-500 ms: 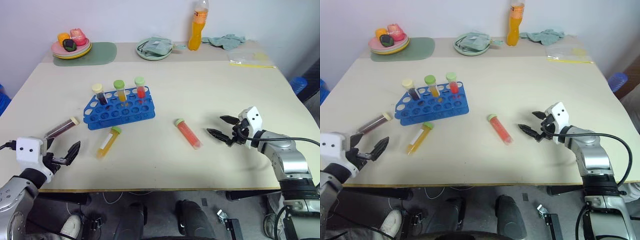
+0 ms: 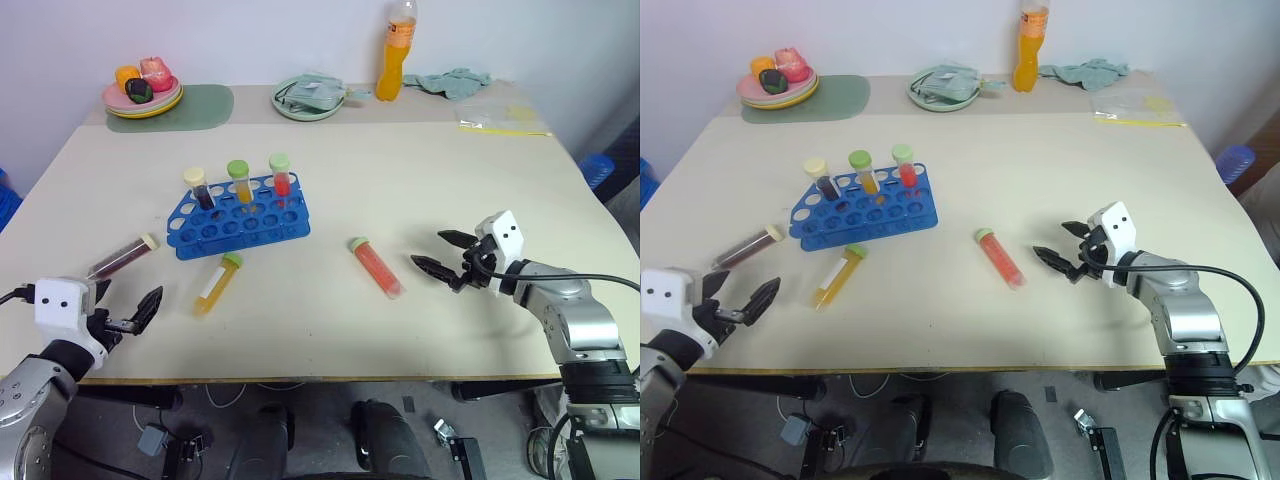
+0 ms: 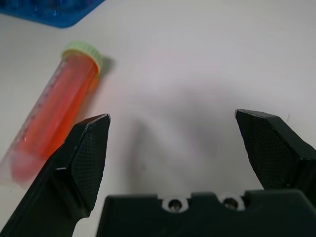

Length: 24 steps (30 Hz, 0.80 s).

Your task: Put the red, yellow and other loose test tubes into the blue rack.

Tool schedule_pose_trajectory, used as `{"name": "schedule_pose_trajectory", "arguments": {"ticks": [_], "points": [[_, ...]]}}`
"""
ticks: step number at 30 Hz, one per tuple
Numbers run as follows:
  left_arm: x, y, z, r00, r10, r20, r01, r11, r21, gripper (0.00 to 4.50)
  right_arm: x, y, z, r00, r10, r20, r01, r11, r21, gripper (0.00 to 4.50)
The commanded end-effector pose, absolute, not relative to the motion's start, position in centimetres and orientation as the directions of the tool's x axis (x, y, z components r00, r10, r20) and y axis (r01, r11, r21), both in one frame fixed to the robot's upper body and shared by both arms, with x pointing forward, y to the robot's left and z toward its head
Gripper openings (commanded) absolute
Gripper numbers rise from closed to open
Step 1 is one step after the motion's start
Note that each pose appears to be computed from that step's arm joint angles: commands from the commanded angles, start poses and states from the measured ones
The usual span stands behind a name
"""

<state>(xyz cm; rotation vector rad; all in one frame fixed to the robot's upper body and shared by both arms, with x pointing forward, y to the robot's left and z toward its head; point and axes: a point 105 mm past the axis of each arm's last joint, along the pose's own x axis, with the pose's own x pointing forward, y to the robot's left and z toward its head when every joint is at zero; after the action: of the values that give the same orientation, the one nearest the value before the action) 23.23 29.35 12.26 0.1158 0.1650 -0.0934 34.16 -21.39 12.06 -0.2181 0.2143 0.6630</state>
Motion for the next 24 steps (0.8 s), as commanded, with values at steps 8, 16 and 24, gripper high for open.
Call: {"name": "schedule_pose_trajectory", "arguments": {"ticks": [8,16,24], "points": [[24.3,27.0,12.8,0.976,-0.167,-0.138,0.181,0.978,0.101,4.47,34.6,-22.0,14.2,0.813,0.547,-0.199,-0.576,0.805,-0.138,4.50],[24.9,25.3,13.0,0.962,-0.235,-0.139,0.251,0.962,0.112,4.47,34.8,-21.5,15.4,0.827,0.529,-0.191,-0.555,0.823,-0.122,4.50],[24.6,17.3,13.3,0.809,-0.562,-0.173,0.585,0.799,0.138,4.47,32.9,-15.7,18.1,0.650,0.512,-0.561,-0.612,0.791,0.012,4.50]]}}
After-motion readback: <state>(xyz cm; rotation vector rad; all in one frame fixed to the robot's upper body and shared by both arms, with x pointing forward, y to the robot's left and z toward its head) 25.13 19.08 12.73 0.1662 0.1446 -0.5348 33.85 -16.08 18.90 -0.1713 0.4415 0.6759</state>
